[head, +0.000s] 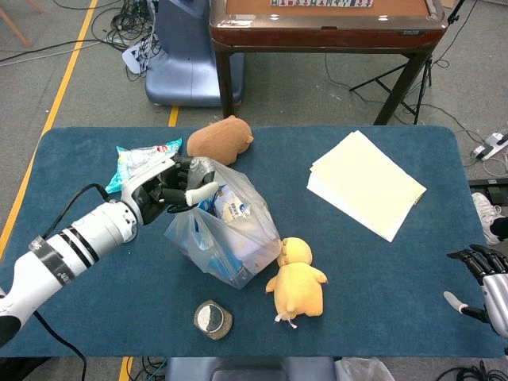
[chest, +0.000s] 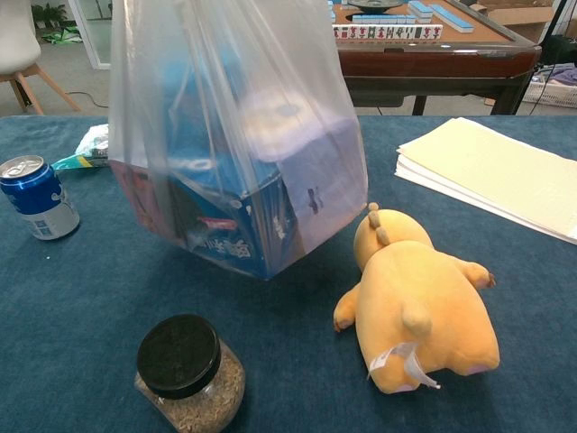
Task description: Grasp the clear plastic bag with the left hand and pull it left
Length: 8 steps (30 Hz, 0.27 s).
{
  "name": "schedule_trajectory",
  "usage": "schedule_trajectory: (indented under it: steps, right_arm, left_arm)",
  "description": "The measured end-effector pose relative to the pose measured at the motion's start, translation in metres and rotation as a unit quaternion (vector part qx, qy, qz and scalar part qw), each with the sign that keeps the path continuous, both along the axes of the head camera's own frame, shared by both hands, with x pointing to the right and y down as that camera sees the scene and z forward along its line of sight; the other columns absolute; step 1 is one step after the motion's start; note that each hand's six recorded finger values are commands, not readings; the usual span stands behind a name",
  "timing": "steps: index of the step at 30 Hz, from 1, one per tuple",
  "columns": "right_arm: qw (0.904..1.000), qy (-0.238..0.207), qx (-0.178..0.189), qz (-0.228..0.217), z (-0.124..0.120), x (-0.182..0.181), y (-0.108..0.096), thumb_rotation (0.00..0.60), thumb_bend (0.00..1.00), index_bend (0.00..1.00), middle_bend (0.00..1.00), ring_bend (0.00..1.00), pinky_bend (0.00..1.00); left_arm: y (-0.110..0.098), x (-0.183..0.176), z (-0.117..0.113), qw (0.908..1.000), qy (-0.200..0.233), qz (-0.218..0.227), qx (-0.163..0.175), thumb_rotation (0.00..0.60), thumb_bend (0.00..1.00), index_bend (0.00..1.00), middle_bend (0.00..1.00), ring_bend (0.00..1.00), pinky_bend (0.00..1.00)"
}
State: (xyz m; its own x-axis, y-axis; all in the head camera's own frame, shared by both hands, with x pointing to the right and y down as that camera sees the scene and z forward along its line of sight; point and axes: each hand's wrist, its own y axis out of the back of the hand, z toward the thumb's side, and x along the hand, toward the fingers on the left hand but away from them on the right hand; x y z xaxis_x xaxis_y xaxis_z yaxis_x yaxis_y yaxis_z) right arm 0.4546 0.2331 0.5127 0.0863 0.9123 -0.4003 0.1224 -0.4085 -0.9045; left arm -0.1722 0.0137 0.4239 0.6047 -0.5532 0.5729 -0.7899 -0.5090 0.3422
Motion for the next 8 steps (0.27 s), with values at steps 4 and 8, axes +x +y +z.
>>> schedule_trajectory:
  steps: [4, 8]
  right_arm:
    - [1.0, -0.001, 0.0, -0.001, 0.001, -0.001, -0.001, 0.6, 0.15, 0.3, 0.3, 0.16, 0.21]
    - [1.0, 0.0, -0.001, -0.002, 0.001, -0.002, -0.001, 0.6, 0.15, 0.3, 0.3, 0.16, 0.21]
  left_arm:
    - [-0.012, -0.005, -0.011, 0.9999, 0.001, -0.015, 0.009, 0.6, 0.45, 0.69, 0.87, 0.89, 1.0]
    - [-0.018, -0.009, -0.018, 0.9995, 0.006, -0.025, 0.019, 0.6, 0.45, 0.69, 0.86, 0.89, 1.0]
